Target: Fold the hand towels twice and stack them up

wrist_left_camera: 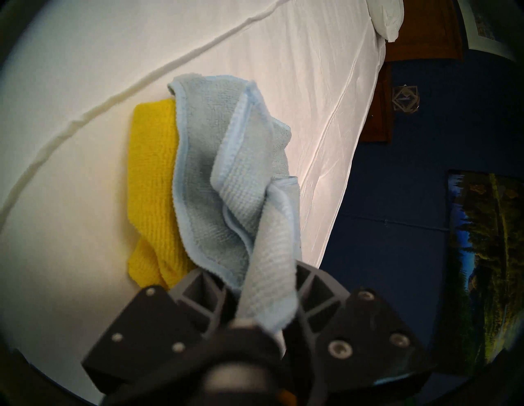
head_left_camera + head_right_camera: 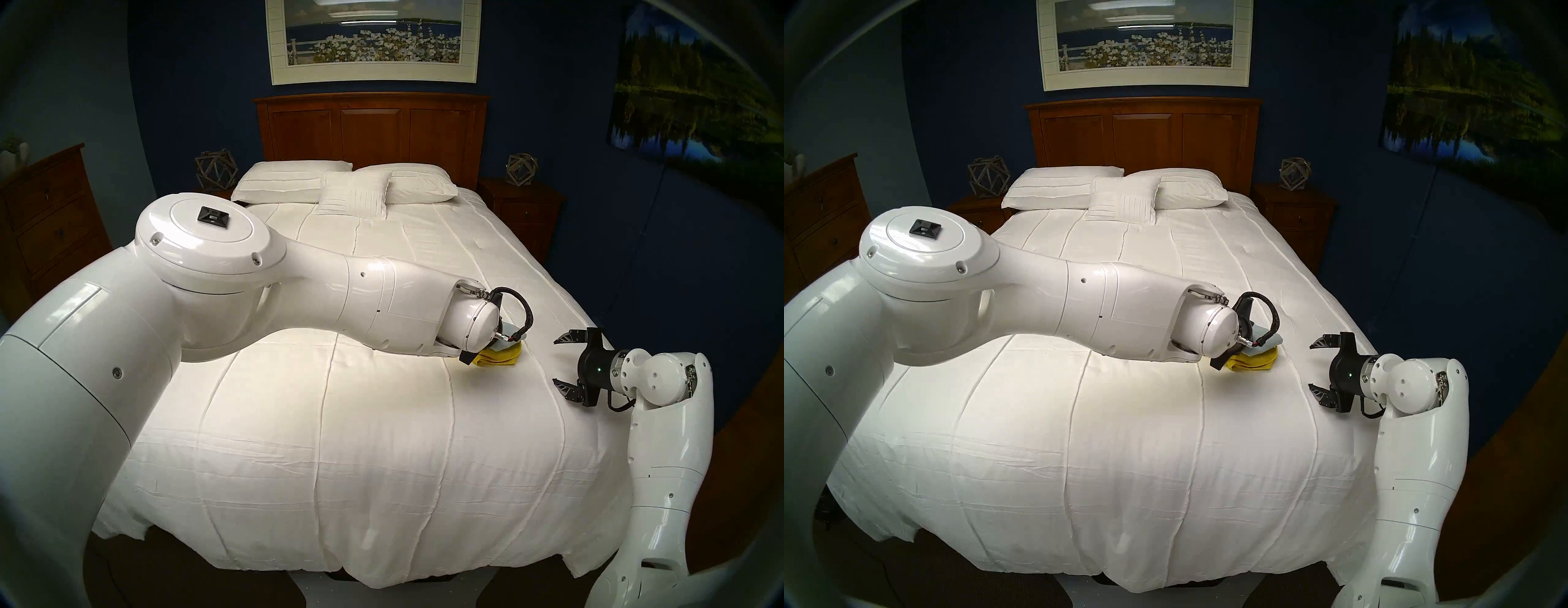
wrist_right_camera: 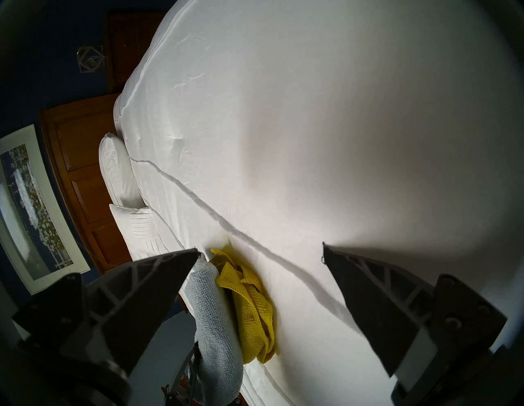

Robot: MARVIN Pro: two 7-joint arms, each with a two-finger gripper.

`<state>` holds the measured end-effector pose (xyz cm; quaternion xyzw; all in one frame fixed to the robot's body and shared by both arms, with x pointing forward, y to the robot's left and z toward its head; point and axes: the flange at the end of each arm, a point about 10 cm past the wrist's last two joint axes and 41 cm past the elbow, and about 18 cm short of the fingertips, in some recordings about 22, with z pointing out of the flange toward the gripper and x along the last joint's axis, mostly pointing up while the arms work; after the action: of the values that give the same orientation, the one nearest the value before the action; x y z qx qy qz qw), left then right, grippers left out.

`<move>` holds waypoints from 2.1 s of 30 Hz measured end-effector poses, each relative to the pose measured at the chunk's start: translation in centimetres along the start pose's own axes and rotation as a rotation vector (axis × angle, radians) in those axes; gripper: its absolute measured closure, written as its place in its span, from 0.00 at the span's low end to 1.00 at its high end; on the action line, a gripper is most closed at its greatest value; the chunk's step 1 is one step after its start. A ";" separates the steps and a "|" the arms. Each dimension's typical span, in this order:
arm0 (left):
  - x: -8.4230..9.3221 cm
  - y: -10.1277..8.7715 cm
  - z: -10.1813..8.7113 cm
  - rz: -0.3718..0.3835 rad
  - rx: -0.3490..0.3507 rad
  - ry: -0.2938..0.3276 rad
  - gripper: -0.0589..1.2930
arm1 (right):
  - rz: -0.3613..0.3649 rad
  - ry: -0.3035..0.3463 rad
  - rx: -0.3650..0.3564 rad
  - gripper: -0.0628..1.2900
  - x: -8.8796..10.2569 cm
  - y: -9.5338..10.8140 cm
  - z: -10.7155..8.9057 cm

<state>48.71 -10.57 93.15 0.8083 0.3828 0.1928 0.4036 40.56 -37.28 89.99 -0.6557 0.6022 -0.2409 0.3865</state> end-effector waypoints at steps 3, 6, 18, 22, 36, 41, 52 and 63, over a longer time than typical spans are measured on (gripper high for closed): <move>0.2 -0.1 -0.1 -0.003 0.000 -0.016 0.69 | -0.001 -0.002 0.000 0.05 -0.2 0.0 0.1; 0.3 -0.3 -0.3 -0.006 0.000 -0.030 0.47 | -0.002 -0.005 0.000 0.05 -0.4 0.0 0.3; 1.7 -0.3 -2.0 -0.034 -0.001 -0.088 0.06 | -0.007 -0.012 0.001 0.05 -0.8 0.0 0.6; 2.1 -0.6 -2.5 -0.039 0.023 -0.111 0.06 | -0.008 -0.012 0.002 0.05 -1.0 -0.1 0.6; 4.4 -2.8 -5.8 0.031 0.037 -0.129 0.06 | -0.028 -0.017 0.016 0.05 -1.9 -0.9 0.2; 6.2 -2.8 -7.1 0.042 0.027 -0.103 0.06 | -0.057 -0.032 0.020 0.05 -3.1 -1.7 -0.1; 9.4 -3.0 -10.6 0.094 0.019 -0.019 0.06 | -0.101 -0.058 -0.007 0.05 -6.0 -3.0 -0.6; 10.4 -4.4 -13.2 0.129 0.044 0.072 0.06 | -0.102 -0.007 -0.065 0.05 -7.1 -3.2 -0.6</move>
<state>45.06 5.83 97.51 0.8324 0.3484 0.2390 0.3587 40.87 -30.57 93.97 -0.6986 0.5740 -0.2386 0.3542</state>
